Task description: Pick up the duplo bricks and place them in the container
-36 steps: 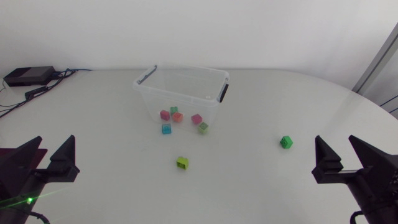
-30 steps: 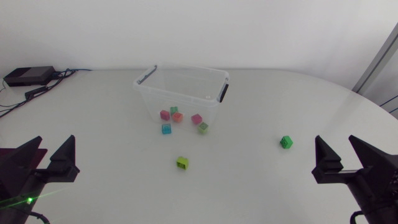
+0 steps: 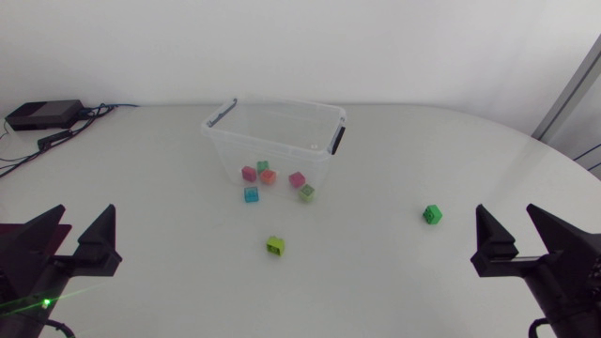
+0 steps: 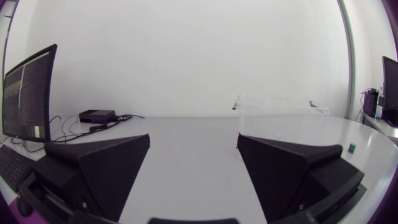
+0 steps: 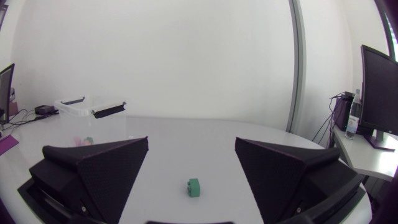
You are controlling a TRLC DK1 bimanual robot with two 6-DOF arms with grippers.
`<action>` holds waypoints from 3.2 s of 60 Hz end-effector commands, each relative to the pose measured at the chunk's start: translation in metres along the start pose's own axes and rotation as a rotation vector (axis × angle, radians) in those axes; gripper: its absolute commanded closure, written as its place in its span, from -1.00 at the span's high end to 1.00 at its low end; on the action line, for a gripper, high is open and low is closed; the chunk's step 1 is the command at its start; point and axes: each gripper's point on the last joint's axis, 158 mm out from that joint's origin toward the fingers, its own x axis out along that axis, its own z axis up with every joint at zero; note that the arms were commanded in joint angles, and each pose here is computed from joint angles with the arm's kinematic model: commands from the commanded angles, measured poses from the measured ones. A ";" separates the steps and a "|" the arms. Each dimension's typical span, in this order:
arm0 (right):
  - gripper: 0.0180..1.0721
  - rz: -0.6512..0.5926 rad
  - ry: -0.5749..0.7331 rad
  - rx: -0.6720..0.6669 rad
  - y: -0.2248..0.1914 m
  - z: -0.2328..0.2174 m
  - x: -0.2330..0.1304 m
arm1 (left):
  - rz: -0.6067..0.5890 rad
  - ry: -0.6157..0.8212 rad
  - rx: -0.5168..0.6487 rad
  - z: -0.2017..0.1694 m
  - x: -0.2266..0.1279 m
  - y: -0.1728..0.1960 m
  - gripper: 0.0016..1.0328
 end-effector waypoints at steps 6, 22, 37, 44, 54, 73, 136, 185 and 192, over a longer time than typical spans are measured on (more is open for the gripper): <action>0.92 0.005 0.002 0.012 0.001 -0.004 0.001 | -0.010 0.004 0.042 -0.001 -0.001 -0.003 0.91; 0.92 0.030 -0.032 0.020 0.007 0.019 -0.003 | 0.000 -0.019 0.042 0.026 -0.006 0.001 0.89; 0.92 0.033 0.047 0.037 0.009 0.043 0.010 | -0.012 0.051 0.030 0.052 0.002 -0.001 0.89; 0.92 0.034 0.116 0.058 0.010 0.048 0.022 | -0.039 0.142 0.023 0.054 0.018 -0.007 0.86; 0.92 0.013 0.232 0.070 0.006 0.041 0.040 | -0.091 0.299 0.027 0.040 0.045 -0.022 0.86; 0.92 0.016 0.437 0.123 -0.002 0.010 0.063 | -0.299 0.658 0.121 -0.011 0.087 -0.070 0.85; 0.84 0.123 1.050 -0.055 -0.016 -0.128 0.120 | -0.997 0.836 0.598 -0.125 0.090 -0.182 0.76; -0.39 0.006 1.170 -0.174 -0.019 -0.186 0.143 | -1.335 0.699 0.692 -0.141 0.060 -0.227 0.49; -0.45 -0.003 1.192 -0.168 -0.021 -0.187 0.137 | -1.400 0.661 0.696 -0.140 0.050 -0.233 0.49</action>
